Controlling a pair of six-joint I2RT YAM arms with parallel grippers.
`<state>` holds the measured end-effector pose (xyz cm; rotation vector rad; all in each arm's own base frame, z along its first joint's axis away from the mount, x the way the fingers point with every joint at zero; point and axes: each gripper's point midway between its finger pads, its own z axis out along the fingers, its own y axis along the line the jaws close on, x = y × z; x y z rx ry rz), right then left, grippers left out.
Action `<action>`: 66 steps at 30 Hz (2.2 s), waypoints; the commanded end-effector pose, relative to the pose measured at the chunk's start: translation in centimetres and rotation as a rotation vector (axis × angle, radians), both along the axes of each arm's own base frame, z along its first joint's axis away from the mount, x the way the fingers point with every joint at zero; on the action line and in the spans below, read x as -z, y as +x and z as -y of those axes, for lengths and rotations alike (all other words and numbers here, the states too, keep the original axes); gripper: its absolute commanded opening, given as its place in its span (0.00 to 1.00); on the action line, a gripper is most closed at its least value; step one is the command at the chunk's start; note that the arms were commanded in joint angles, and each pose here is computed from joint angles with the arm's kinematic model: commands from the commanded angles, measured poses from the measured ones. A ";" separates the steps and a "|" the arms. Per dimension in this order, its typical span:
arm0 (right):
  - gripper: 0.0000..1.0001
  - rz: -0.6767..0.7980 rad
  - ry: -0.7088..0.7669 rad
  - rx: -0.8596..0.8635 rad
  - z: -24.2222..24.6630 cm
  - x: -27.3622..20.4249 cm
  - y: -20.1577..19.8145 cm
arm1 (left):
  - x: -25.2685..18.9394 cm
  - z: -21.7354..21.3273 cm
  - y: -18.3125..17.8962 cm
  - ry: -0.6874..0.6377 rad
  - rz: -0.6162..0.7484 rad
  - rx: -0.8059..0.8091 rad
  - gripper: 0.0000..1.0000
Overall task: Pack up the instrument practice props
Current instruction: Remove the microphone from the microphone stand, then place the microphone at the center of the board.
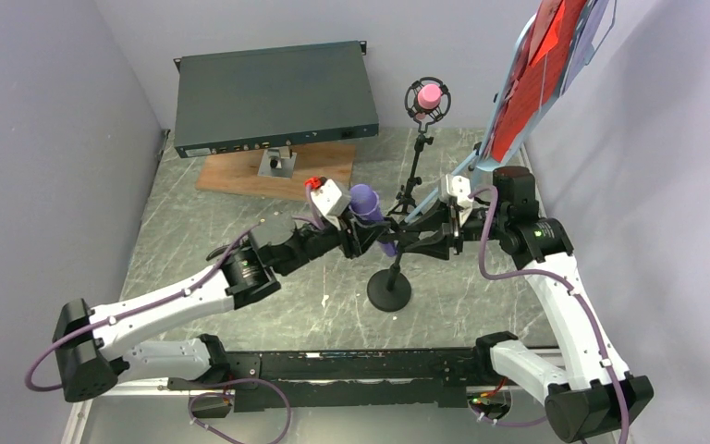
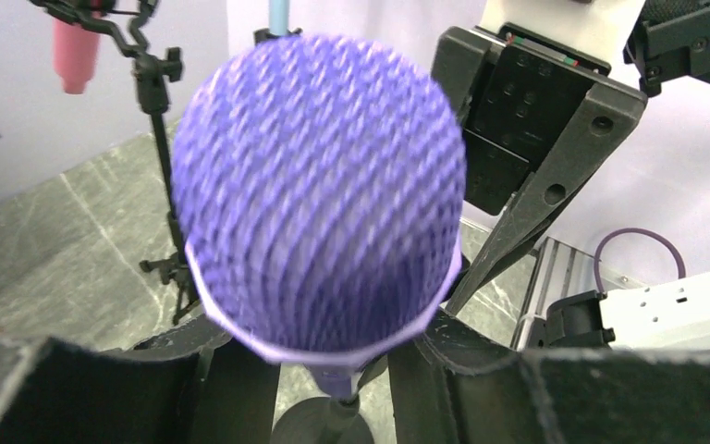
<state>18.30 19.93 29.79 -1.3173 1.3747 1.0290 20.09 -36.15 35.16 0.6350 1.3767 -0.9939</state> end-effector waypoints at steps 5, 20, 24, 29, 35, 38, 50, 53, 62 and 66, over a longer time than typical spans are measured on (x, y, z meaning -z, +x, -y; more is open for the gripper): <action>0.00 0.036 -0.017 0.057 0.9 0.5 1.3 | -3.2 -3.2 -1.8 -0.027 0.067 0.000 0.00; 0.97 0.041 0.002 -0.006 1.6 1.9 -0.7 | 2.7 -7.1 -0.9 0.222 -0.083 -0.147 0.00; 0.99 0.054 0.009 0.010 2.3 2.0 -0.8 | 5.0 -8.0 -0.6 0.273 -0.135 -0.191 0.00; 0.99 0.049 0.002 0.078 3.7 3.6 -0.3 | 8.3 -9.8 0.7 0.379 -0.198 -0.322 0.00; 0.99 0.032 -0.030 0.191 5.9 5.1 1.2 | 12.6 -13.0 3.7 0.381 -0.367 -0.521 0.00; 0.99 0.024 -0.039 0.210 6.3 5.5 1.5 | 15.0 -15.5 6.2 0.231 -0.554 -0.569 0.00; 0.99 0.024 -0.073 0.227 6.7 6.6 1.8 | 17.4 -24.4 13.1 -0.460 -0.967 -0.751 0.03; 0.99 0.027 -0.082 0.229 6.8 6.7 1.9 | 17.7 -27.1 14.6 -0.596 -1.033 -0.840 0.06; 0.99 0.031 -0.095 0.222 6.7 6.9 1.8 | 19.7 -32.9 18.1 -0.725 -1.241 -1.069 0.14; 0.99 0.031 -0.099 0.219 6.6 6.9 1.7 | 21.3 -34.6 19.4 -0.802 -1.312 -1.081 0.14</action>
